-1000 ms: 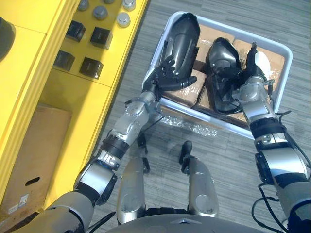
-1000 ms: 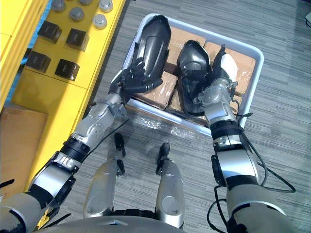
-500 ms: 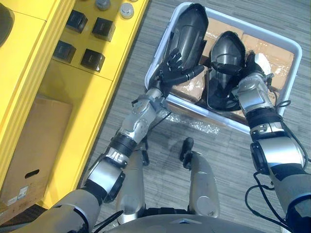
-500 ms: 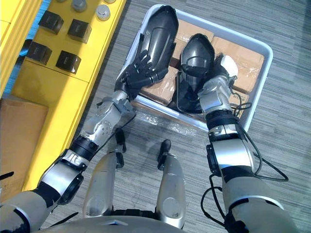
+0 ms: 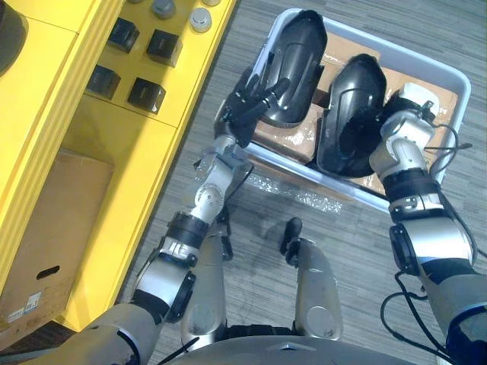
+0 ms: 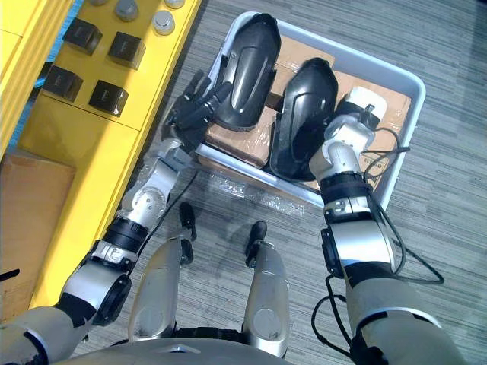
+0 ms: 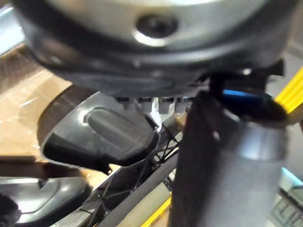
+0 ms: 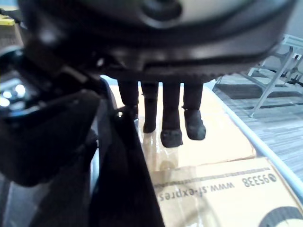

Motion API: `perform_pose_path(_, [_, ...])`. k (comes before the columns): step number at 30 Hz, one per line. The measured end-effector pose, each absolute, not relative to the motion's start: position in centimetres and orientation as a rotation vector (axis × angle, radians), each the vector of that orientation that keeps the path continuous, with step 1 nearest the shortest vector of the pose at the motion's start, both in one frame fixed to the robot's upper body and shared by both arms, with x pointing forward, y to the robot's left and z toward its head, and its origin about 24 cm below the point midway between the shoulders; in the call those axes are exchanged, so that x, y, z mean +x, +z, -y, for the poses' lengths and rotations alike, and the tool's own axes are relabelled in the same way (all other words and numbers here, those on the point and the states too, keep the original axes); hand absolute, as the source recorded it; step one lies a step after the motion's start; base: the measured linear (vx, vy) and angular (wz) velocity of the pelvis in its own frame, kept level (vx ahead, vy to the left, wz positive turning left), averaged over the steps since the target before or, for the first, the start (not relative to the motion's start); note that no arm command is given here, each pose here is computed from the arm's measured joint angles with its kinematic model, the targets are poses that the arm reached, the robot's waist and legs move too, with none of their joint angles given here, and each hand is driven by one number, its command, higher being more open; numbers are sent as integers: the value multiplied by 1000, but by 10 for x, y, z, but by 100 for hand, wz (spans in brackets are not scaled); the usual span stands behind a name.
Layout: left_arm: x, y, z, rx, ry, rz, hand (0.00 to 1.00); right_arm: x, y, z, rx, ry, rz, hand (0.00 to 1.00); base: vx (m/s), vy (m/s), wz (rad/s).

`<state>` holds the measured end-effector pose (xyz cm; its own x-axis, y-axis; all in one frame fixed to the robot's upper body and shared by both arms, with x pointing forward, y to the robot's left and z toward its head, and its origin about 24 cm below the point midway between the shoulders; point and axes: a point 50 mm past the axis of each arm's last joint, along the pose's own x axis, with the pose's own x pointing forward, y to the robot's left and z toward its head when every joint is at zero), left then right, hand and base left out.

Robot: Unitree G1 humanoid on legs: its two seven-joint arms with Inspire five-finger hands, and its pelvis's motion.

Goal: Walk over and take three plastic housings, then place them on the shelf

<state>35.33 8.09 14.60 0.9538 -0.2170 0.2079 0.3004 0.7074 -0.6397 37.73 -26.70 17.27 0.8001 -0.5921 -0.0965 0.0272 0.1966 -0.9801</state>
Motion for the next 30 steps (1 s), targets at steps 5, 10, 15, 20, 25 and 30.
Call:
perform_pose_path(5, [347, 130, -95, -747, -208, 87, 100, 367, 140, 269, -1235, -535, -445, 0, 27, -7, 1])
perform_pose_path(10, [342, 115, -101, -736, -176, 44, 100, 357, 112, 271, -1083, -632, -320, 0, 61, -9, 3])
perform_pose_path(15, [339, 107, -102, -722, -182, 26, 100, 352, 99, 267, -1000, -689, -261, 0, 16, -1, 0])
perform_pose_path(20, [337, 99, -98, -676, -222, -1, 100, 347, 87, 262, -951, -705, -240, 0, 5, 6, -6])
perform_pose_path(25, [337, 90, -97, -639, -234, -38, 100, 347, 102, 255, -929, -709, -134, 0, 12, -6, -15])
perform_pose_path(30, [335, 89, -92, -619, -260, -50, 100, 347, 120, 248, -910, -724, -33, 0, 10, -10, -10])
